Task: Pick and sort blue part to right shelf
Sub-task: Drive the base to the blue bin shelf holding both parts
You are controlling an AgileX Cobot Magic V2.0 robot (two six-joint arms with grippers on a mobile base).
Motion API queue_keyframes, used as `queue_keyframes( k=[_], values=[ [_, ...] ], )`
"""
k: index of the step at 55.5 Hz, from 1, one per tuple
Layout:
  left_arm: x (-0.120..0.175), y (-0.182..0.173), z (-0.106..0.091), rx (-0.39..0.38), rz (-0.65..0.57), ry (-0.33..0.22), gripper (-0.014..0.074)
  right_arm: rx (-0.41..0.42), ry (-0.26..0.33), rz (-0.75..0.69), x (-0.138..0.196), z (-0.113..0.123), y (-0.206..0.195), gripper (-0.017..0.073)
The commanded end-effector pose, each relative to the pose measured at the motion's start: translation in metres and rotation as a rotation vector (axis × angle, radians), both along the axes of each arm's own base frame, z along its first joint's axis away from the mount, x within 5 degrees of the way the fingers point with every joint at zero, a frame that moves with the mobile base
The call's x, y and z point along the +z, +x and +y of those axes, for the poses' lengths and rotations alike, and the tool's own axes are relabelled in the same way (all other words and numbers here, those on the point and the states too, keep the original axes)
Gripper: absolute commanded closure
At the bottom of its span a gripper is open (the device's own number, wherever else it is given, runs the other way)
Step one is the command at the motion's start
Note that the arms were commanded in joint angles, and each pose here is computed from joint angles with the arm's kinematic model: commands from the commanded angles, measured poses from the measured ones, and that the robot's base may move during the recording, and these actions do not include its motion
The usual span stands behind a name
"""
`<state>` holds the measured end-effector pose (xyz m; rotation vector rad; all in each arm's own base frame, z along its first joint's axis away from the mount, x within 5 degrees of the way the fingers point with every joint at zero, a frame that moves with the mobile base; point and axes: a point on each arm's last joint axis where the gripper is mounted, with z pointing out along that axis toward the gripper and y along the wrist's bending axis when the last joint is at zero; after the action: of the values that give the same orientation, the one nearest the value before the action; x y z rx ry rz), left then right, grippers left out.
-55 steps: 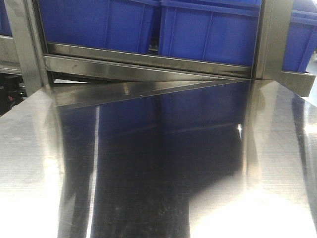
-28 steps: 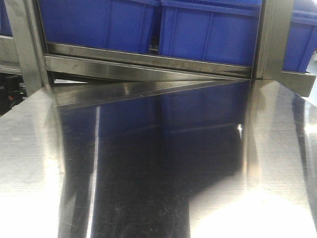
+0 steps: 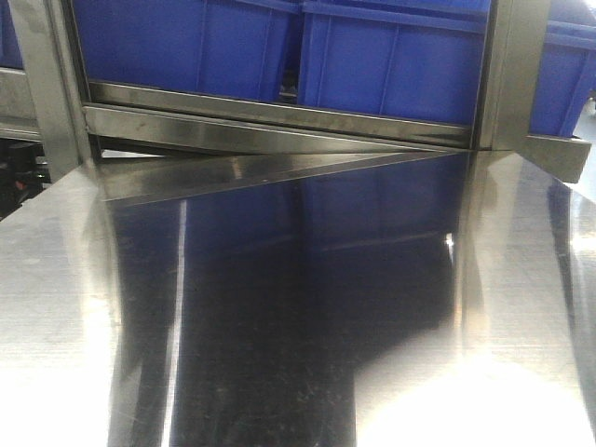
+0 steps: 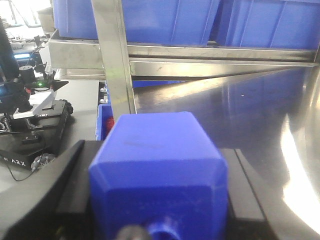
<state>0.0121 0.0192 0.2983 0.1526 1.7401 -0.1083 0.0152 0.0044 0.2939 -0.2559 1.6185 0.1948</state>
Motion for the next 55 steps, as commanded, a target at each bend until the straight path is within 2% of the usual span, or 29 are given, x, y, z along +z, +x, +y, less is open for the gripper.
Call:
queue_keyframes(
  k=[1,22,35,55],
  values=[
    [0.0149,-0.0047,0.0009,-0.022,-0.126,-0.028,0.0257,-0.006,0.031,-0.133,0.0175,-0.0019,-0.0054,0.0385],
    [0.0149,-0.0047,0.0007,-0.023,-0.125,-0.031,0.0257,-0.006,0.031,-0.132,0.0174,-0.0019,-0.0054,0.0385],
    [0.0149,-0.0055,0.0008,0.015,-0.125,-0.031,0.0257,-0.006,0.030,-0.127,0.0171,-0.0019,-0.0052,0.0385],
    [0.0149,-0.0055,0.0008,0.015,-0.125,-0.031,0.0257,-0.006,0.029,-0.127,0.0170,-0.0019,-0.0052,0.0385]
  ],
)
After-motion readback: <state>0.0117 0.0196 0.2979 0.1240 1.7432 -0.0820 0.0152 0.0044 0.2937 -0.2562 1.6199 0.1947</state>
